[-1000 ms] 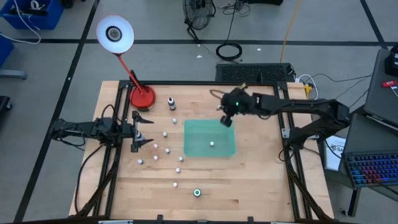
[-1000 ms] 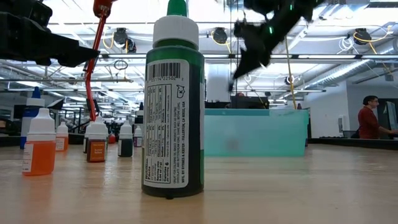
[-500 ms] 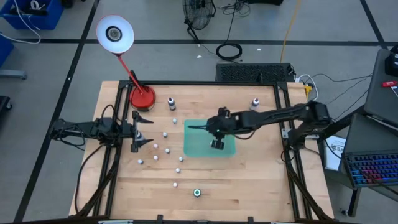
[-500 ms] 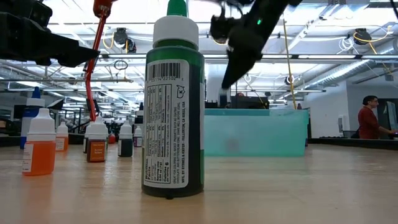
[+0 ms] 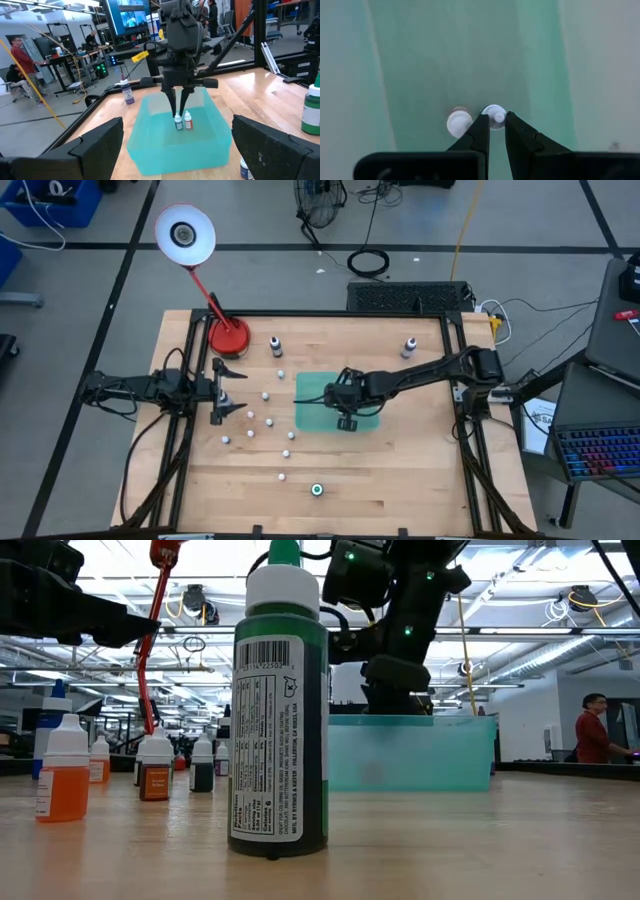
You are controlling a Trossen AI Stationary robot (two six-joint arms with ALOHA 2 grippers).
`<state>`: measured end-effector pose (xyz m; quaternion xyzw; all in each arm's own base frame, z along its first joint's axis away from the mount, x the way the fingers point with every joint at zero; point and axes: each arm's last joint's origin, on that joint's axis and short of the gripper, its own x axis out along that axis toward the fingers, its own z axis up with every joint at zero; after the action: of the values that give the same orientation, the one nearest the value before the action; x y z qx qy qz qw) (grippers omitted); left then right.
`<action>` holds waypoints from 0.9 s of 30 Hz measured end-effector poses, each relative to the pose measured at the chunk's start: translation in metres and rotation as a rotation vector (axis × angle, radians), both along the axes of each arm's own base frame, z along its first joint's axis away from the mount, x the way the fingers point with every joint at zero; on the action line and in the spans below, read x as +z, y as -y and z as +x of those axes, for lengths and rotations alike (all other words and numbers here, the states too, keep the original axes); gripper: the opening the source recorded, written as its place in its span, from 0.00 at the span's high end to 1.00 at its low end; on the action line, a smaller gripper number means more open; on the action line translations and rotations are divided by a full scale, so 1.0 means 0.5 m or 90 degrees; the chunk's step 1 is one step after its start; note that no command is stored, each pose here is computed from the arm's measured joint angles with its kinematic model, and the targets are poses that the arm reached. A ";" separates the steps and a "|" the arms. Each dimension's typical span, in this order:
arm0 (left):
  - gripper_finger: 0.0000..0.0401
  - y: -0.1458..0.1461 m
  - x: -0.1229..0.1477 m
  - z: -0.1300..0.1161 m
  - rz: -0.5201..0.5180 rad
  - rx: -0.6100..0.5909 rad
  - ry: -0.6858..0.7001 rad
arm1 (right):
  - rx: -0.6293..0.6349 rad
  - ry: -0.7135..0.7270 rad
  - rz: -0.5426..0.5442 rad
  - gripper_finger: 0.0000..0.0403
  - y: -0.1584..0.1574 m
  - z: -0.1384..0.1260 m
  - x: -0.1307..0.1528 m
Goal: Pick & Place food coloring
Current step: Put the small blue food coloring bottle into the blue bin, then put the big purple food coloring bottle into the blue bin
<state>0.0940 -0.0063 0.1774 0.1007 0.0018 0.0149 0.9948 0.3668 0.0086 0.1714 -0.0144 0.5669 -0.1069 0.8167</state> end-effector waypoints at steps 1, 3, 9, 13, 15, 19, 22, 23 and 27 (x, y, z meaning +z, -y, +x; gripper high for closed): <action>0.09 0.000 0.000 0.000 0.000 0.000 0.000 | 0.000 0.000 0.000 0.93 0.000 0.000 0.000; 0.09 0.000 0.000 0.000 0.000 0.000 0.000 | -0.002 -0.001 0.000 0.91 0.001 0.001 -0.001; 0.09 0.000 0.000 0.000 0.000 0.000 0.000 | -0.027 0.010 0.009 0.72 0.001 -0.003 0.009; 0.09 0.000 0.000 0.000 0.000 0.000 0.000 | -0.036 0.018 0.012 0.67 0.001 -0.010 0.025; 0.09 0.000 0.000 0.000 0.000 0.000 0.000 | -0.036 0.019 0.012 0.66 0.002 -0.019 0.042; 0.09 0.000 0.000 0.000 0.000 0.000 0.000 | -0.047 0.024 -0.009 0.67 0.011 -0.053 0.096; 0.09 0.000 0.000 0.000 0.000 0.000 0.000 | -0.072 0.024 -0.061 0.68 0.023 -0.095 0.149; 0.09 0.000 0.000 0.000 0.000 0.000 0.000 | -0.083 0.028 -0.086 0.69 0.028 -0.109 0.167; 0.09 0.000 0.000 0.000 0.000 0.000 0.000 | -0.148 0.046 -0.168 0.70 0.048 -0.175 0.233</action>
<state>0.0940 -0.0063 0.1774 0.1006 0.0014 0.0150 0.9948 0.2791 -0.0152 0.2880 -0.0517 0.5163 -0.2747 0.8095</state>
